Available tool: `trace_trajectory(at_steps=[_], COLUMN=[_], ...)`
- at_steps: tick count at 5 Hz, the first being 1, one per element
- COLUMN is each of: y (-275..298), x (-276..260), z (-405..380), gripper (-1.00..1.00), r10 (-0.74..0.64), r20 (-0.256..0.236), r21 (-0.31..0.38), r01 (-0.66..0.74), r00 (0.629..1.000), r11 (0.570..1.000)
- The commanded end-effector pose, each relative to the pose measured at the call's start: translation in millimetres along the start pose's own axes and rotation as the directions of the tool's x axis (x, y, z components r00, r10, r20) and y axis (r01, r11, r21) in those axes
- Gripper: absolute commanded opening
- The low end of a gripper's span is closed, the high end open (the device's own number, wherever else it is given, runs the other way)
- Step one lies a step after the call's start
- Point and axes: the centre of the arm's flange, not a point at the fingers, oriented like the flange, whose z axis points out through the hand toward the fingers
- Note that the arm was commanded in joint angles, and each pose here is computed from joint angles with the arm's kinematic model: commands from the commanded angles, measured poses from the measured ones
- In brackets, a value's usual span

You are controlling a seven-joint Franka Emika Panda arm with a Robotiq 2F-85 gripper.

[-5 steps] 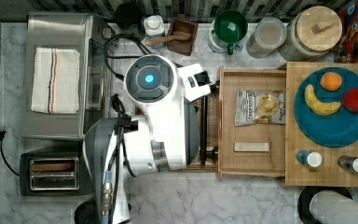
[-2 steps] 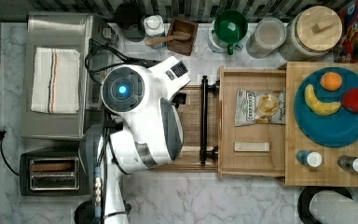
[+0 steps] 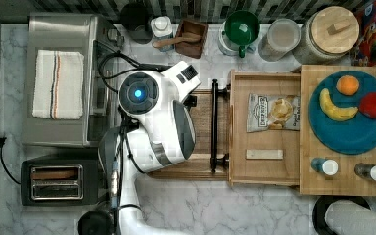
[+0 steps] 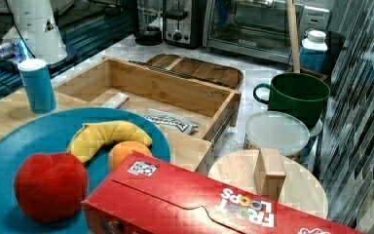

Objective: Close the drawer.

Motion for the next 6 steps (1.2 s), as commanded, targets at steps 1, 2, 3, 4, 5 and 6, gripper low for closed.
trace_trajectory(at_steps=[1,2,3,4,5,6], y=[-3.3,1.5,8.2,15.1,33.1,57.0], x=[-26.7,-31.8,-28.6,-30.6,-24.4,-20.4], z=[58.6,75.7,84.3,97.1,107.6,114.8], gripper=[-1.0,-1.0,-1.0,-1.0,-1.0,-1.0], r10=[-0.172,-0.199,-0.21,-0.218,-0.238,-0.264], r20=[0.039,0.026,0.055,0.032,0.032,0.022], r21=[-0.035,-0.027,-0.011,-0.003,-0.001,-0.007], r01=[0.173,0.2,0.211,0.218,0.238,0.264], r00=[0.984,0.98,0.976,0.975,0.971,0.964], r11=[0.984,0.979,0.977,0.976,0.971,0.965])
